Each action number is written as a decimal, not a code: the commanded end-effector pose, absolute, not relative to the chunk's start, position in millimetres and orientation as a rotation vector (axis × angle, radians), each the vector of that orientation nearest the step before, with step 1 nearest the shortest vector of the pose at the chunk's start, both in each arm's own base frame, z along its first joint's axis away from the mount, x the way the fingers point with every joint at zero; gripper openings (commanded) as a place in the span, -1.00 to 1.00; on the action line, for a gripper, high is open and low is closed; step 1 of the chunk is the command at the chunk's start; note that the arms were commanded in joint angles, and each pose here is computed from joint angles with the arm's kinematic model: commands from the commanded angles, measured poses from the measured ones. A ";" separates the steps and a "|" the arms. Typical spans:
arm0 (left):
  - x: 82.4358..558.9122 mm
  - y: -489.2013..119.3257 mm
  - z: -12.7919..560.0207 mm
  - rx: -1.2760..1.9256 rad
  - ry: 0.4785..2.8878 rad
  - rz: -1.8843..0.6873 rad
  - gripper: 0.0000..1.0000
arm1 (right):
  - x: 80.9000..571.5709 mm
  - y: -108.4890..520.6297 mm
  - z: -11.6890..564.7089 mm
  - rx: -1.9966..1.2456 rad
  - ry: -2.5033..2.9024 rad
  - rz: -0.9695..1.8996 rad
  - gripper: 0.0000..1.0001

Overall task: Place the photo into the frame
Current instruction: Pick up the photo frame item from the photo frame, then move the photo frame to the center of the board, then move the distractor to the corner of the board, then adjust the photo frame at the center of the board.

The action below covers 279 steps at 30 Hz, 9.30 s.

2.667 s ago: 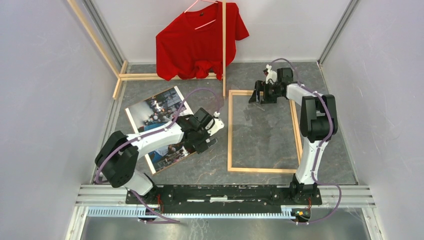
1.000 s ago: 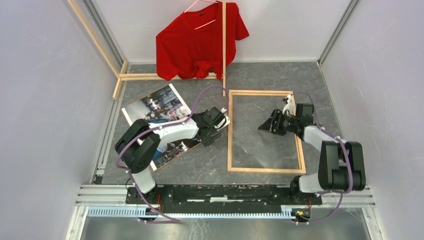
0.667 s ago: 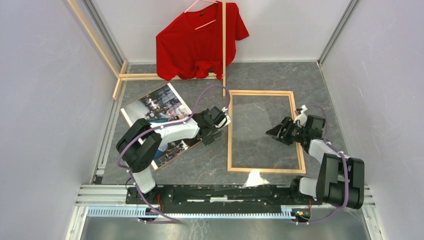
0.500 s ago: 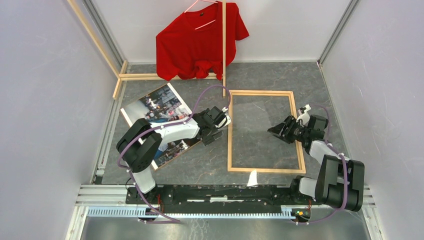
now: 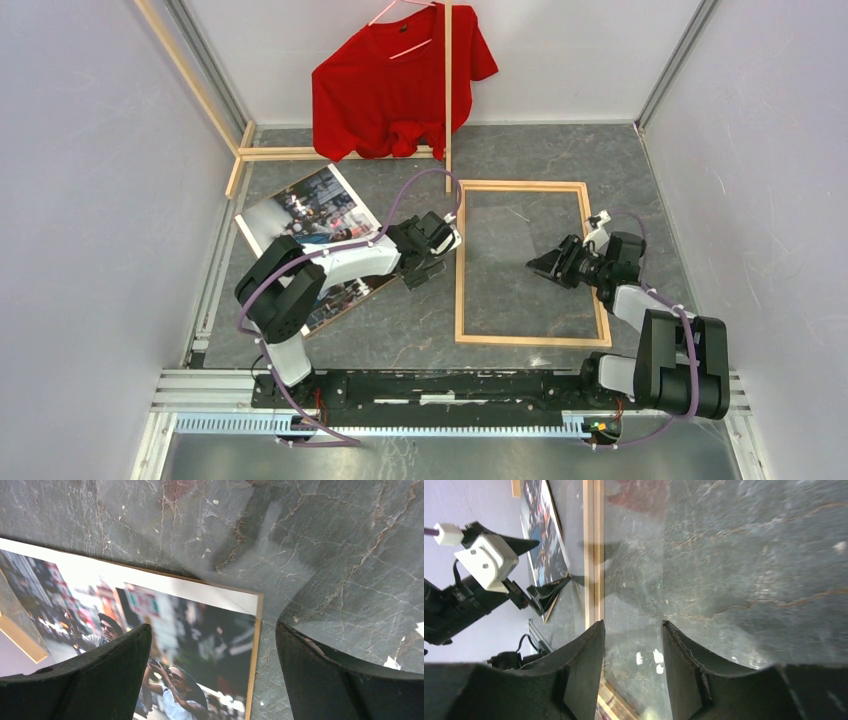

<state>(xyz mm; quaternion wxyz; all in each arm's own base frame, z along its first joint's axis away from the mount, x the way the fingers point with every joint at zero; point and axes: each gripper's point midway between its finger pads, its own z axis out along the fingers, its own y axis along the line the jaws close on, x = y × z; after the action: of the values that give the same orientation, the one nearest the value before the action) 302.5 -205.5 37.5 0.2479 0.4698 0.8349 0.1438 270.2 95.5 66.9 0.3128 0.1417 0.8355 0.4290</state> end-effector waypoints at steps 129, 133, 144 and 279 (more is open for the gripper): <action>88.6 -282.9 29.9 1.885 2.451 -0.798 0.42 | 257.3 96.1 106.7 0.160 2.269 0.796 -1.00; 80.5 -289.0 22.2 1.952 2.439 -0.749 0.41 | 252.5 90.4 104.4 0.149 2.296 0.744 -1.00; 55.5 -293.9 21.6 2.050 2.415 -0.792 0.44 | 237.9 89.9 90.4 0.108 2.347 0.732 -1.00; 428.4 -233.9 34.9 1.015 2.300 0.221 0.36 | 280.5 72.2 87.0 0.593 2.064 0.709 -1.00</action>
<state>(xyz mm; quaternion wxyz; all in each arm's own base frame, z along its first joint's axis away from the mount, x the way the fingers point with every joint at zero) 413.6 -226.2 31.1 0.2843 0.4052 0.8648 0.0847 266.4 72.8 76.4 0.3952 0.2289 0.8449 0.2786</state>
